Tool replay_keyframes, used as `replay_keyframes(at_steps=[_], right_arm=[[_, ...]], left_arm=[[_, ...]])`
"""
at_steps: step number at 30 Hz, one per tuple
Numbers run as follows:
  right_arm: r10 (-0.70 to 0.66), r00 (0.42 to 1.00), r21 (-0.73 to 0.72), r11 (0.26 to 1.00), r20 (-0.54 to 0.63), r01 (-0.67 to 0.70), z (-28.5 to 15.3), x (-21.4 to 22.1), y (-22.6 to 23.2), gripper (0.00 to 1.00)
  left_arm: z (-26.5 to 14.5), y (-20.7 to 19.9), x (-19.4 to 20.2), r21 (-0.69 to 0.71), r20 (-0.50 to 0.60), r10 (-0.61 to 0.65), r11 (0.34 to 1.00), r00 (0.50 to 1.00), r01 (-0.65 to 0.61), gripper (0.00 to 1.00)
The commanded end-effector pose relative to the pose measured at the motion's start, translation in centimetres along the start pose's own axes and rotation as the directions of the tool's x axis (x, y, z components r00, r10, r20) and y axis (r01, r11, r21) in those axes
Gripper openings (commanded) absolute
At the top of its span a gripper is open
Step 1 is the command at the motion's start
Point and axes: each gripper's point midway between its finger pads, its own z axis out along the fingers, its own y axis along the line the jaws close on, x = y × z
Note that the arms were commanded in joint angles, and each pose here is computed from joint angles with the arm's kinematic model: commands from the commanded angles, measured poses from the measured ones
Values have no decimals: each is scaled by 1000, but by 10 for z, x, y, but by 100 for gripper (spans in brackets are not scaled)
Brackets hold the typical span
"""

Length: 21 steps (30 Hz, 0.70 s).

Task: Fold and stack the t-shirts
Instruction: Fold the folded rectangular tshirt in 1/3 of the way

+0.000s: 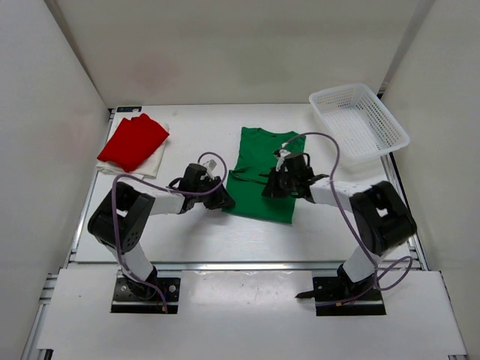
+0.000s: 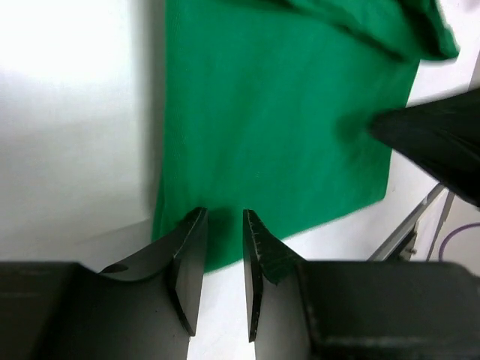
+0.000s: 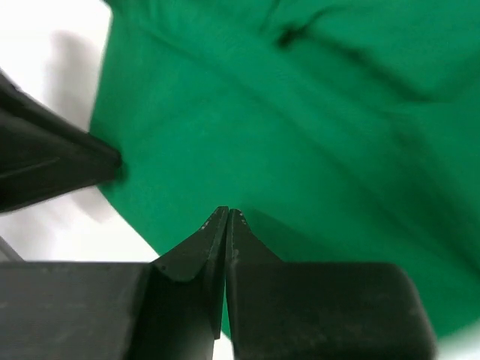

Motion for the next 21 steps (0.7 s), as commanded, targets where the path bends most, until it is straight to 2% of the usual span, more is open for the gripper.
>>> replay_keyframes(at_steps=[1, 5, 9, 14, 17, 19, 21], right_arm=[[-94, 995, -26, 995, 35, 95, 25, -21, 14, 0], [-106, 993, -1, 994, 54, 106, 40, -29, 12, 0], [-98, 990, 58, 994, 98, 93, 50, -43, -4, 0], [-76, 967, 116, 992, 243, 49, 53, -106, -27, 0], [-95, 955, 87, 994, 281, 73, 43, -140, -12, 0], [-123, 949, 62, 992, 290, 110, 27, -145, 6, 0], [-143, 959, 40, 990, 245, 137, 17, -114, 20, 1]], left_arm=[[-12, 4, 18, -8, 11, 6, 1000, 1000, -6, 37], [-27, 15, 48, 25, -11, -24, 999, 1000, 24, 37], [-39, 20, 56, 32, -5, -33, 999, 999, 33, 38], [-47, 16, 57, 57, -3, -48, 997, 999, 48, 39], [-52, 4, 52, 80, 11, -29, 996, 1000, 28, 40], [-57, -2, 46, 82, 32, -15, 997, 999, 12, 41], [-62, 1, 40, 68, 54, -14, 998, 998, 10, 41]])
